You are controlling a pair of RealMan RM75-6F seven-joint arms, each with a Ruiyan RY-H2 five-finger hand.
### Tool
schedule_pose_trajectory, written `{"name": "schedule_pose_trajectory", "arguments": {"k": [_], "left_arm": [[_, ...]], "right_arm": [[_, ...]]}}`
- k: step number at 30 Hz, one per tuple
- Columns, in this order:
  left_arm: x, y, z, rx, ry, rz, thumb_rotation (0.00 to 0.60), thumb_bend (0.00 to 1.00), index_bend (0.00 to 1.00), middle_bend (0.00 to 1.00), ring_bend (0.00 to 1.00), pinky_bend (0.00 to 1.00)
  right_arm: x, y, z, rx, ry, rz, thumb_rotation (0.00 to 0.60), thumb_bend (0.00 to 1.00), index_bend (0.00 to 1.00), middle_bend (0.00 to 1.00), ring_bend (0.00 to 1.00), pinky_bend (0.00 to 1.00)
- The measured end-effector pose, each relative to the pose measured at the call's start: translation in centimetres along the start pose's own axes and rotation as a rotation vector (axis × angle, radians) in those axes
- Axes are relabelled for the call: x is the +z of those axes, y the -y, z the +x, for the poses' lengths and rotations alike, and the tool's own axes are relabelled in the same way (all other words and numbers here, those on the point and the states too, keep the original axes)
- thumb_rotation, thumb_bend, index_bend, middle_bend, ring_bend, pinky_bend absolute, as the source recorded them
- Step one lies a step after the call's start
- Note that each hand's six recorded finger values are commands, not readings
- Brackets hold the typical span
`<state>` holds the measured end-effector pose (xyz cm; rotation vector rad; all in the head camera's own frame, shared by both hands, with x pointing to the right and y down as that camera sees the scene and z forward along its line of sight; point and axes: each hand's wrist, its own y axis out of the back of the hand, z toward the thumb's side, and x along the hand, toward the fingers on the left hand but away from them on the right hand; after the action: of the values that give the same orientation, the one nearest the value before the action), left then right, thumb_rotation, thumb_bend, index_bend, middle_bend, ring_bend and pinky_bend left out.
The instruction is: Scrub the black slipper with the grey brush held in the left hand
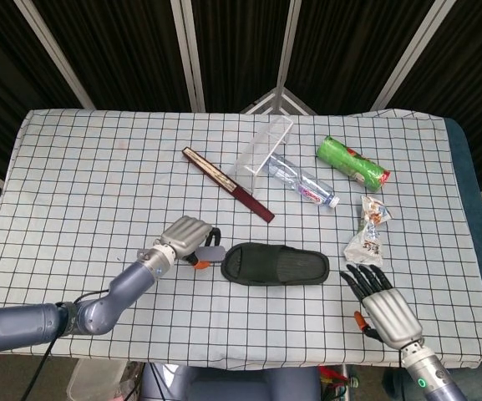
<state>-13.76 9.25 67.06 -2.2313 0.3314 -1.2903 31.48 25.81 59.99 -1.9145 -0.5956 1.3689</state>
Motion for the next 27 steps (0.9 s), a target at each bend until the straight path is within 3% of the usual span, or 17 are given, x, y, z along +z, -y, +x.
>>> {"name": "schedule_pose_trajectory", "arguments": {"k": [7,12,27], "left_arm": [[0.4,-1.0,1.8,-0.02,0.017,-0.021,0.6,0.64,0.65,0.66,0.52,0.58],[1.8,-1.7,2.8,-0.026,0.054,-0.063,0.6,0.62,0.65,0.66,0.52,0.58],[4.7,-2.1,4.9,-0.084,0.113,-0.168,0.6,0.61,0.65,0.66,0.52,0.58]], "right_arm": [[1.1,1.5,-2.5,0.044,0.011,0.003,0.6,0.61,0.0,0.0,0.0,0.0],[3.0,2.7,-3.9,0.074,-0.022,-0.004,0.6,0.68,0.0,0.0,0.0,0.0],[6.0,6.4,-5.2,0.21,-0.076,-0.023,0.6,0.68,0.0,0.0,0.0,0.0]]}}
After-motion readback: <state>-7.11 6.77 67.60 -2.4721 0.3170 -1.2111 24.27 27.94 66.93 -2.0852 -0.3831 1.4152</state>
